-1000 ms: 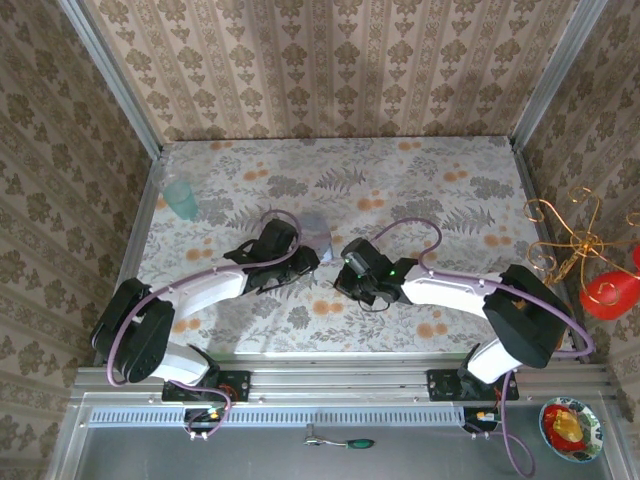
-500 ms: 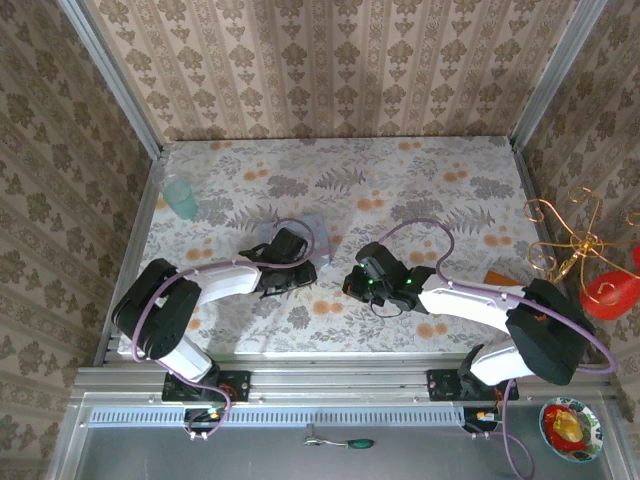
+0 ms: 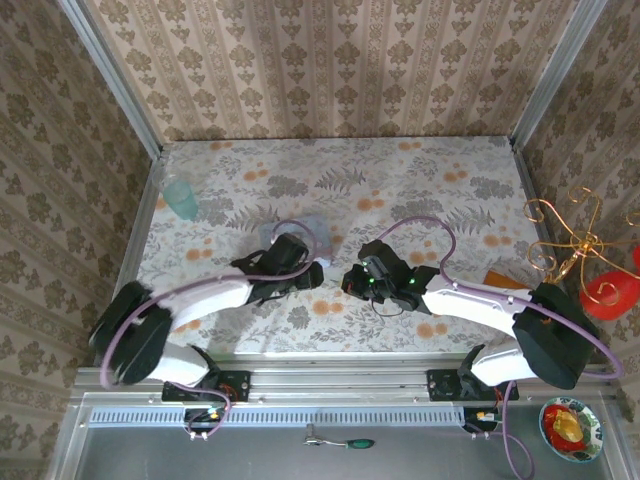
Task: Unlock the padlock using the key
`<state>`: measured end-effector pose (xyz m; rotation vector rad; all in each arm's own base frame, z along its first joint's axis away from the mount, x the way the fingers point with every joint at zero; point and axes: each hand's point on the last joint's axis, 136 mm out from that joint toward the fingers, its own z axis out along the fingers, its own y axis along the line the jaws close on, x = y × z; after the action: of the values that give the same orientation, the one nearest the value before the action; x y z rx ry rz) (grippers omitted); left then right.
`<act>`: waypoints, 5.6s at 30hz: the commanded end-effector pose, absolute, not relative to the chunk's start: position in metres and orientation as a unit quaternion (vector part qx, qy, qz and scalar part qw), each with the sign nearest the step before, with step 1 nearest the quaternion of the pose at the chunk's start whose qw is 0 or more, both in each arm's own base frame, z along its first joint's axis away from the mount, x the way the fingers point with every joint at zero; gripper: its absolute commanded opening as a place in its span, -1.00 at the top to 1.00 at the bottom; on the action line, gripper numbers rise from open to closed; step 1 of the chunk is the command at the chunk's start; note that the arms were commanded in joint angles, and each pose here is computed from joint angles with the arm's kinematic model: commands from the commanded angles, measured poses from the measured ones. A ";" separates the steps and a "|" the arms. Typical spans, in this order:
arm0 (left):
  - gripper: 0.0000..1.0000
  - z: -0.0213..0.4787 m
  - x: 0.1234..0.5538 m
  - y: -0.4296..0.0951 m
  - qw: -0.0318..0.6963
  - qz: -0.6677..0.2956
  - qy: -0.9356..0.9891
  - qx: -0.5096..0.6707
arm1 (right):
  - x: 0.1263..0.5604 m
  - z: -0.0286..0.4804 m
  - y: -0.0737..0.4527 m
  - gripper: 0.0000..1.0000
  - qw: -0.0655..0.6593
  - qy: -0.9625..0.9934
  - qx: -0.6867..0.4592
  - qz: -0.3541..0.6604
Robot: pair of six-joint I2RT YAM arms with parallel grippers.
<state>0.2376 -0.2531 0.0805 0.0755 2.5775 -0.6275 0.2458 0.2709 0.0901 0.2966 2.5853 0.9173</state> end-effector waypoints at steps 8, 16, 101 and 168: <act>-0.41 0.153 0.214 -0.276 0.358 -0.400 0.835 0.122 | 0.243 0.132 0.296 1.00 0.203 0.888 0.077 0.406; -0.17 0.153 0.215 -0.291 0.339 -0.412 0.834 0.138 | 0.239 0.148 0.305 1.00 0.202 0.876 0.071 0.431; 0.71 0.185 0.172 -0.299 0.540 -0.400 0.603 0.430 | 0.223 0.244 0.312 1.00 0.240 0.802 0.065 0.543; 1.00 0.167 0.127 -0.326 0.353 -0.407 0.630 0.559 | 0.168 0.219 0.271 0.35 0.356 0.728 -0.384 0.442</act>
<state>0.1378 -0.3224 0.1597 1.3869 1.6770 -1.0099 0.1793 0.2654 0.2135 -0.9097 1.8968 1.0788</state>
